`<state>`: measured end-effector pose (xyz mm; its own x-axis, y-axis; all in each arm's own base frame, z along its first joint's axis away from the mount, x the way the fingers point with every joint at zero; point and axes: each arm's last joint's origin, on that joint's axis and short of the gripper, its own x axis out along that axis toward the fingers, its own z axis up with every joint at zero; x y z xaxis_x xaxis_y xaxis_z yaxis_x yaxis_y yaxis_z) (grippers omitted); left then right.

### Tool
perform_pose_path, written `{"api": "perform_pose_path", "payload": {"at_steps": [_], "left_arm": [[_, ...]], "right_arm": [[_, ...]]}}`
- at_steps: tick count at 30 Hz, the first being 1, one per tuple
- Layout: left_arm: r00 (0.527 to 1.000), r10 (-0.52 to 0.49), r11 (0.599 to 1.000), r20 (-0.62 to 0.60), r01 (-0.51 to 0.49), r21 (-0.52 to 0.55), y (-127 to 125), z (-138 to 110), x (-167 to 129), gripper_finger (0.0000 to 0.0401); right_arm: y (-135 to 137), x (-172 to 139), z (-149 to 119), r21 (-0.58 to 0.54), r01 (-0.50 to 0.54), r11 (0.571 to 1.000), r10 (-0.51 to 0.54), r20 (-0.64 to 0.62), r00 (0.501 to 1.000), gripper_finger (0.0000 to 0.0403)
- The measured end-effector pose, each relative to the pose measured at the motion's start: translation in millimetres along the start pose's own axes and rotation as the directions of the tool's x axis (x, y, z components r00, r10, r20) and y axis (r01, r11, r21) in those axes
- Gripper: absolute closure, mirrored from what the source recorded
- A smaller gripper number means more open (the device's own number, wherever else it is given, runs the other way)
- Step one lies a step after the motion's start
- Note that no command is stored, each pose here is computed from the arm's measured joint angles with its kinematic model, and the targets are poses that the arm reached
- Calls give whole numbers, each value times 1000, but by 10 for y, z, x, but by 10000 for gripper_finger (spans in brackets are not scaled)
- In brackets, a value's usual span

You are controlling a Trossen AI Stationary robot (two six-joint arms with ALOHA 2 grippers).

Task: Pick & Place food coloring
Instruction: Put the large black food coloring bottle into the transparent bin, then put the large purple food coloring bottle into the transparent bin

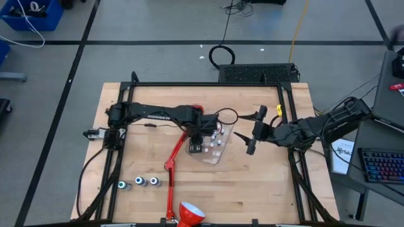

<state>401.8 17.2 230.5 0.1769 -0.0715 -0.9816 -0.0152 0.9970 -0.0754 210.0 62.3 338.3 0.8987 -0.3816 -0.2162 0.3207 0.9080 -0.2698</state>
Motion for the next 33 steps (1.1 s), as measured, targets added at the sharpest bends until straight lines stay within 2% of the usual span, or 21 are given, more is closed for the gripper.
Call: {"api": "perform_pose_path", "payload": {"at_steps": [4, 11, 15, 17, 21, 24, 28, 31, 33], "left_arm": [[1000, -23, 1000, 6, 23, -9, -7, 11, 14, 276], [999, -25, 999, 21, 26, -28, -24, 25, 12, 145], [1000, -25, 999, 13, 25, -38, -16, 6, -15, 95], [1000, -24, 998, 10, 25, -50, -9, -28, -105, 79], [1000, -3, 994, 28, 6, -107, -11, -110, -472, 62], [999, -4, 986, 47, 12, -168, -85, -268, -827, 58], [996, -86, 969, 22, 89, -230, -418, -652, -1231, 57], [999, -43, 958, -10, 38, -284, -738, -974, -1385, 57], [1000, -2, 941, 13, 6, -338, -949, -1162, -1433, 57]], "right_arm": [[5, 4, -15, -4, 0, 1000, 0, -4, 1000, 124], [5, 5, -16, -4, 0, 1000, 0, -4, 1000, 124], [6, 5, -17, -1, 0, 1000, 0, -5, 1000, 124], [5, 5, -16, 0, 0, 1000, 0, -4, 1000, 124], [6, 5, -17, 0, 0, 1000, 0, -5, 1000, 124], [5, 5, -17, -1, 0, 1000, 0, -5, 1000, 124], [5, 5, -17, 0, 0, 1000, 0, -5, 1000, 124], [6, 5, -23, 11, 0, 1000, 0, -10, 1000, 124], [6, 5, -24, 21, 0, 1000, 0, -11, 1000, 124]]}}
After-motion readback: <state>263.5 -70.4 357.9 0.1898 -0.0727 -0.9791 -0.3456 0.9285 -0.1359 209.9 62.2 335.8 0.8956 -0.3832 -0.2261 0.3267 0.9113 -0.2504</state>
